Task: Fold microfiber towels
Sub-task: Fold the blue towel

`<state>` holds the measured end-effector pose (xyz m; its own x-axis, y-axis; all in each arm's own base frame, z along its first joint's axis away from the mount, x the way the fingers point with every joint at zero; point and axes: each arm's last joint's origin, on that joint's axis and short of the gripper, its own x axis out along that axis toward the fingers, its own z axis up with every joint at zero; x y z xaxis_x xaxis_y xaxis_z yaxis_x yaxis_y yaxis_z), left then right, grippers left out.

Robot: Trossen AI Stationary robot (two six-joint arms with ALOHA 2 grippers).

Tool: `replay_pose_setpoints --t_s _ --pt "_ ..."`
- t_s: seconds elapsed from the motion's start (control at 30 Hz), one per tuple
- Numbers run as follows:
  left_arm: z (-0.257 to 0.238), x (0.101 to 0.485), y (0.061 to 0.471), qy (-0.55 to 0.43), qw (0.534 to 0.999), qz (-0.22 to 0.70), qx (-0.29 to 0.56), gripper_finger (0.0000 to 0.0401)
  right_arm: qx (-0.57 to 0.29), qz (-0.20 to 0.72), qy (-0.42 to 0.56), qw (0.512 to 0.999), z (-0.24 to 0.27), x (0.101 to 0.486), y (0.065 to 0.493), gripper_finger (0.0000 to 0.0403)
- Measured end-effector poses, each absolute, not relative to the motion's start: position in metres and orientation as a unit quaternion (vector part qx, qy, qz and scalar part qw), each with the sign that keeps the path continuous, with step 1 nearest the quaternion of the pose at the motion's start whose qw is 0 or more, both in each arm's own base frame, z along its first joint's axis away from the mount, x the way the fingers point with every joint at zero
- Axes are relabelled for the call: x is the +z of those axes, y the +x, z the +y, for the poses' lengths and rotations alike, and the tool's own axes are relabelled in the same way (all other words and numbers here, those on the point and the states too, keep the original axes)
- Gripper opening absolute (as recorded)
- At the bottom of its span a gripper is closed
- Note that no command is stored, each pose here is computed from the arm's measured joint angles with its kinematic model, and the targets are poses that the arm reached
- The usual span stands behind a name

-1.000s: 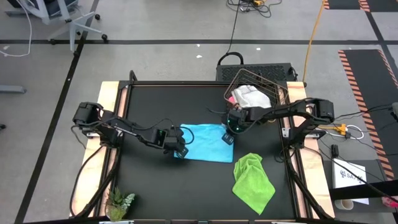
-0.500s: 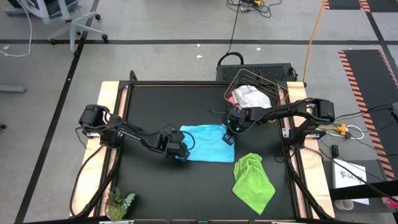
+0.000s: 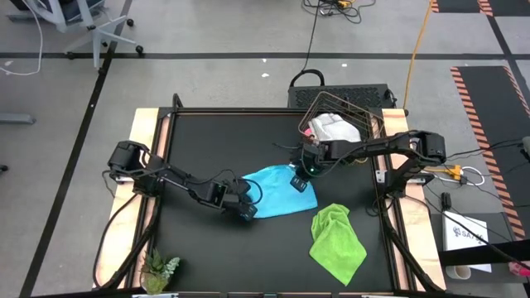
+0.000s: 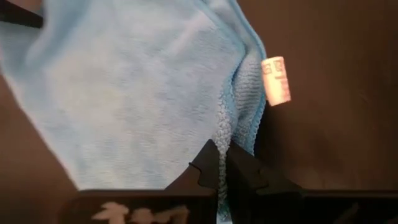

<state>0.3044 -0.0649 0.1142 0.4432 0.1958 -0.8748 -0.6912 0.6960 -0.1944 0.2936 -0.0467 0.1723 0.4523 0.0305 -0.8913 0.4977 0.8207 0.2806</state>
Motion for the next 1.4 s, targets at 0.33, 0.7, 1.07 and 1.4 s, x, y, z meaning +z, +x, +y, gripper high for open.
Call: replay_pose_setpoints --t_s 0.33,0.7,1.07,1.4 --pt "-0.065 0.110 0.305 -0.277 0.802 0.453 0.274 0.0126 -0.130 0.519 0.251 0.807 -0.038 0.209 0.307 0.0000" --pt "-0.064 0.110 0.308 -0.277 0.811 0.440 0.269 0.0126 -0.099 0.408 0.253 0.871 -0.036 0.265 0.337 0.0000" --pt "-0.053 0.114 0.319 -0.287 0.828 0.404 0.262 0.0126 -0.111 0.402 0.252 0.873 -0.037 0.245 0.354 0.0000" --pt "-0.045 0.114 0.321 -0.282 0.831 0.398 0.267 0.0126 -0.071 0.367 0.285 0.882 -0.037 0.214 0.386 0.0000"
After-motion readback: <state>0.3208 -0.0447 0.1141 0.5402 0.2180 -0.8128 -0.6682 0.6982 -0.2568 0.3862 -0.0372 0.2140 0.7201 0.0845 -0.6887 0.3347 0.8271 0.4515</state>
